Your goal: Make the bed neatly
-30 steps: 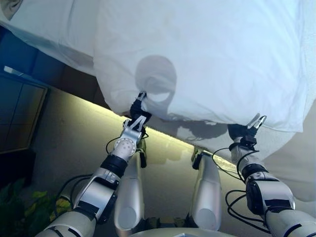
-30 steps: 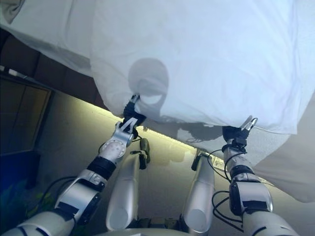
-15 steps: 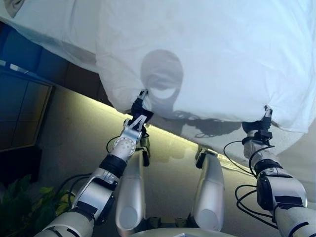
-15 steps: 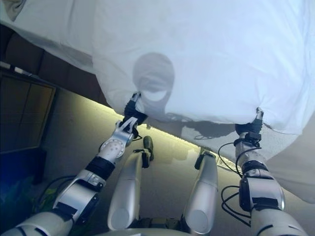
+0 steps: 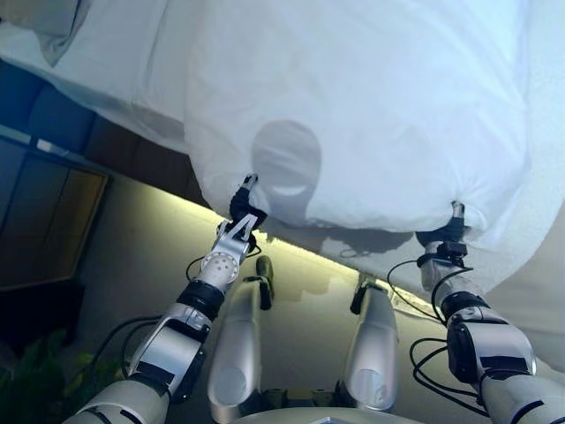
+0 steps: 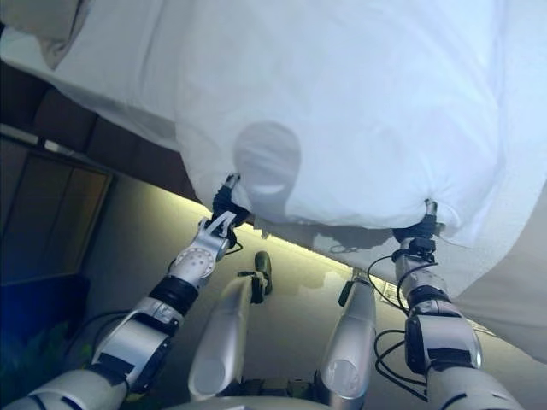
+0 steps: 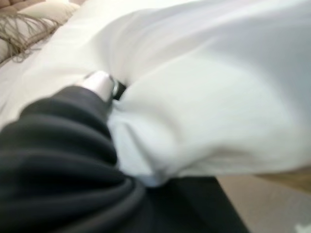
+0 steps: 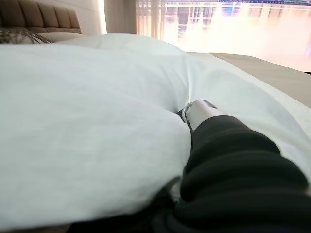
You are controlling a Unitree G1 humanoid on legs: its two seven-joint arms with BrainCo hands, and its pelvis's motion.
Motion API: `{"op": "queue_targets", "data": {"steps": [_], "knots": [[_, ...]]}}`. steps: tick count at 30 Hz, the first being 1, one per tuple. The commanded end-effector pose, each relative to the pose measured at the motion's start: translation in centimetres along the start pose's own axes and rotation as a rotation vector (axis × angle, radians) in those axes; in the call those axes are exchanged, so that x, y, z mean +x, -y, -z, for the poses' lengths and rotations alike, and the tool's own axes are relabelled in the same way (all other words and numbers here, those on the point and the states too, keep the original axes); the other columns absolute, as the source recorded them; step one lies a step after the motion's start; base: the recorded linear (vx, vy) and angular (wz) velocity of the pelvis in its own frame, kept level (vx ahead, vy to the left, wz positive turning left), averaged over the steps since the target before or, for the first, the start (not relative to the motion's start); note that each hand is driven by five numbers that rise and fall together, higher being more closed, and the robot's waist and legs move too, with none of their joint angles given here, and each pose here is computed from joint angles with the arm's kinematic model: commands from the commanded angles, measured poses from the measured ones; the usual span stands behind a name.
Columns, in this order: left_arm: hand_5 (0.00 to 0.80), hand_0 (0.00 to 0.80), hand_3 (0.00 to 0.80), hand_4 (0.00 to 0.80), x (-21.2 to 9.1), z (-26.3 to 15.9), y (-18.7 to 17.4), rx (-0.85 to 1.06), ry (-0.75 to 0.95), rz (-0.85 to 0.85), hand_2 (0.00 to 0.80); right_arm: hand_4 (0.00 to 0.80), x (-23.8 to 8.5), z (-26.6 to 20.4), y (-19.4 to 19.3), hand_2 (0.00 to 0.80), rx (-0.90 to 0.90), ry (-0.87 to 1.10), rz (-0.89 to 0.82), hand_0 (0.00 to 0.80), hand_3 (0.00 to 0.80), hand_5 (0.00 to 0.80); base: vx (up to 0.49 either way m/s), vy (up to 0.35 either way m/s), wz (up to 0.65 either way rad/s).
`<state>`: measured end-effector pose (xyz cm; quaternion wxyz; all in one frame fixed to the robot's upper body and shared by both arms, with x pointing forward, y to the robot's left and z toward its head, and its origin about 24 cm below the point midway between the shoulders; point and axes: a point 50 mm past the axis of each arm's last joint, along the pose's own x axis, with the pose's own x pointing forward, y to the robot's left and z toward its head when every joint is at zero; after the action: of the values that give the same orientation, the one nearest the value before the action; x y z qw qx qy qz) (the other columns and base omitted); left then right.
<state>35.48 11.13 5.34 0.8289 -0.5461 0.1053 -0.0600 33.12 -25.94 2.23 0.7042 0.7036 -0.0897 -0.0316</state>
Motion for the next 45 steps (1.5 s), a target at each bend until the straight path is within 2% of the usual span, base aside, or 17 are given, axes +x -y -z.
{"op": "queue_targets", "data": {"steps": [1, 5, 8, 12, 18, 22, 27, 30, 35, 37, 42, 45], "knots": [[0.8, 0.8, 0.8, 0.8, 0.5, -1.4, 0.4, 0.084, 0.054, -0.031, 0.8, 0.8, -1.1, 3.5, 1.2, 0.8, 0.023, -0.123, 0.007, 0.8, 0.8, 0.8, -0.018, 0.216, -0.25], [0.8, 0.8, 0.8, 0.8, -0.4, -2.3, -3.2, 0.092, 0.068, -0.136, 0.8, 0.8, -4.2, 6.7, 4.2, 0.8, 0.107, -0.182, 0.07, 0.8, 0.8, 0.8, 0.04, 0.04, -0.16], [0.8, 0.8, 0.8, 0.8, -0.6, -2.4, -4.1, 0.083, 0.067, -0.161, 0.8, 0.8, -5.5, 8.2, 5.4, 0.8, 0.038, -0.231, 0.111, 0.8, 0.8, 0.8, 0.045, -0.17, 0.24], [0.8, 0.8, 0.8, 0.8, -1.4, -1.8, -5.3, 0.041, 0.078, -0.167, 0.8, 0.8, -5.2, 9.3, 5.0, 0.8, -0.087, -0.296, 0.145, 0.8, 0.8, 0.8, 0.018, -0.067, 0.46], [0.8, 0.8, 0.8, 0.8, -5.9, 0.1, -10.8, -0.097, 0.091, -0.297, 0.8, 0.8, -8.4, 7.6, 7.0, 0.8, -0.112, -0.314, 0.231, 0.8, 0.8, 0.8, 0.18, 0.152, -0.26], [0.8, 0.8, 0.8, 0.8, -7.7, 1.4, -12.6, -0.203, 0.095, -0.317, 0.8, 0.8, -9.3, 6.4, 7.8, 0.8, -0.139, -0.285, 0.277, 0.8, 0.8, 0.8, 0.238, 0.491, -0.24], [0.8, 0.8, 0.8, 0.8, -8.4, 3.6, -12.6, -0.248, 0.04, -0.33, 0.8, 0.8, -9.3, 4.6, 8.1, 0.8, -0.323, -0.282, 0.339, 0.8, 0.8, 0.8, 0.2, 0.606, -0.32], [0.8, 0.8, 0.8, 0.8, -8.2, 4.1, -11.9, -0.215, -0.032, -0.307, 0.8, 0.8, -9.2, 3.4, 8.0, 0.8, -0.352, -0.236, 0.356, 0.8, 0.8, 0.8, 0.145, 0.466, -0.05], [0.8, 0.8, 0.8, 0.8, -7.7, 3.7, -11.5, -0.04, -0.135, -0.29, 0.8, 0.8, -11.0, 3.4, 8.7, 0.8, -0.248, -0.181, 0.367, 0.8, 0.8, 0.8, 0.05, 0.234, 0.03], [0.8, 0.8, 0.8, 0.8, -8.0, 2.4, -11.9, -0.014, -0.115, -0.309, 0.8, 0.8, -11.2, 5.0, 8.7, 0.8, -0.207, -0.211, 0.357, 0.8, 0.8, 0.8, -0.082, 0.271, -0.16], [0.8, 0.8, 0.8, 0.8, -8.7, 1.3, -12.9, -0.016, -0.065, -0.353, 0.8, 0.8, -14.3, 6.8, 10.1, 0.8, -0.114, -0.247, 0.397, 0.8, 0.8, 0.8, -0.058, 0.116, -0.33], [0.8, 0.8, 0.8, 0.8, -8.2, 1.6, -12.3, 0.006, -0.069, -0.337, 0.8, 0.8, -13.8, 7.0, 10.0, 0.8, -0.102, -0.229, 0.38, 0.8, 0.8, 0.8, -0.181, -0.083, 0.13]]}}
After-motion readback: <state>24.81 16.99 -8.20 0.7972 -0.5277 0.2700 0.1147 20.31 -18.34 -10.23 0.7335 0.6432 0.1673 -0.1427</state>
